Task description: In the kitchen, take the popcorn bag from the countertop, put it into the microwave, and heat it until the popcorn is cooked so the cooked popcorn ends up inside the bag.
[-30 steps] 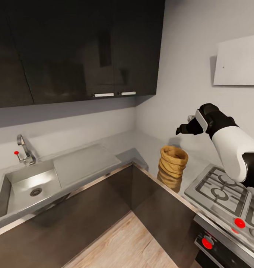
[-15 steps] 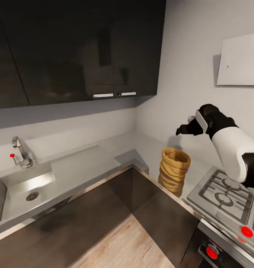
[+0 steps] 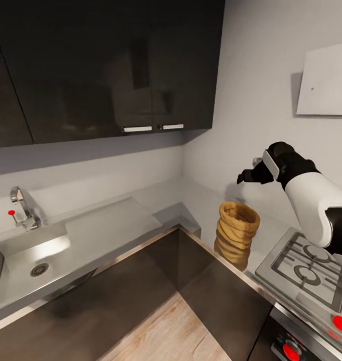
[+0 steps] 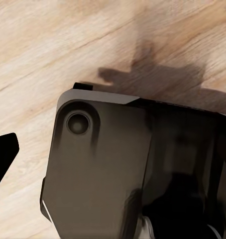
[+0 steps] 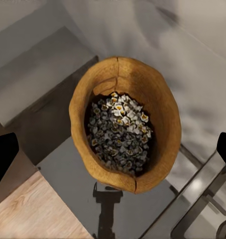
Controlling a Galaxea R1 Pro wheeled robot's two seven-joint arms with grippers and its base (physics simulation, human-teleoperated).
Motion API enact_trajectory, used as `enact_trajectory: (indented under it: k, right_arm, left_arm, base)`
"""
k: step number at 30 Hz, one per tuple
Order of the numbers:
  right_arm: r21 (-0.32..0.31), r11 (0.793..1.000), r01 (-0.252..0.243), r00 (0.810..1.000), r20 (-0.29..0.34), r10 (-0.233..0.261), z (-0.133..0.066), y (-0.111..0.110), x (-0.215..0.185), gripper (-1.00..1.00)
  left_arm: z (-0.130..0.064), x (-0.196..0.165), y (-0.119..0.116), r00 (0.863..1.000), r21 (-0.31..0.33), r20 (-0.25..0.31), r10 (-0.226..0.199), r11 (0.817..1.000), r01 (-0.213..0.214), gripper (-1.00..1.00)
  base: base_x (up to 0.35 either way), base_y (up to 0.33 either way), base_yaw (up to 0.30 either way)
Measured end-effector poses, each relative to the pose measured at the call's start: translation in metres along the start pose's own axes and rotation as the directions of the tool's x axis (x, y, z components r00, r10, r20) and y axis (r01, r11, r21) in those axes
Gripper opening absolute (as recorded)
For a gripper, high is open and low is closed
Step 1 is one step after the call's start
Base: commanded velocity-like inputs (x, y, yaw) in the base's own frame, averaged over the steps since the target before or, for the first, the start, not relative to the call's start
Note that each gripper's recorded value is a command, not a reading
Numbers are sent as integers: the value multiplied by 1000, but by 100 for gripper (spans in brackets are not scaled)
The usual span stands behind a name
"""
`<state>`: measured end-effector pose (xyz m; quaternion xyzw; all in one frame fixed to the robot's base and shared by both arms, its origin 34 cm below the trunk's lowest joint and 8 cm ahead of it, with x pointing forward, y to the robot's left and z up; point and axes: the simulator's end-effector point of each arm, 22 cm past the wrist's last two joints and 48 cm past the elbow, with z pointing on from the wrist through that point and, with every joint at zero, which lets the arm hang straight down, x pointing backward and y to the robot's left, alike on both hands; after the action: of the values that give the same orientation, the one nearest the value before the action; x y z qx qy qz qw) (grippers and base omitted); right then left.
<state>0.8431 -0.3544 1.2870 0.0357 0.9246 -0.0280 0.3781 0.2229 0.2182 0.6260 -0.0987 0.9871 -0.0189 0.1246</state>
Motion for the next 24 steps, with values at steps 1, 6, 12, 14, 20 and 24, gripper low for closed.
enact_trajectory:
  k: [1, 6, 12, 14, 20, 24]
  right_arm:
    - [0, 1000, 0, 1000, 0, 0, 0, 0, 0, 100]
    - [8, 1000, 4, 1000, -1, -4, 1, -2, 1, 100]
    - [8, 1000, 3, 1000, -13, -3, 6, -3, 8, 100]
    - [6, 1000, 1, 1000, -20, -1, 8, -3, 12, 100]
    - [13, 1000, 8, 998, -57, -8, 19, -3, 28, 100]
    - [24, 1000, 20, 997, -73, -19, 22, -5, 34, 100]
  left_arm:
    - [0, 0, 0, 1000, 0, 0, 0, 1000, 0, 100]
    - [0, 2, -1, 1000, 2, -1, 1, 1000, -1, 100]
    - [0, 3, -1, 1000, 3, -3, 10, 1000, -10, 100]
    - [-1, 3, 0, 1000, 3, -3, 16, 1000, -16, 100]
    - [-1, 4, -1, 1000, 4, -4, 11, 1000, -11, 100]
    - [-1, 4, -1, 1000, 3, -4, 10, 1000, -10, 100]
  base:
    - [14, 0, 0]
    - [3, 0, 0]
    - [0, 0, 0]
    - [0, 0, 0]
    - [0, 0, 0]
    - [0, 0, 0]
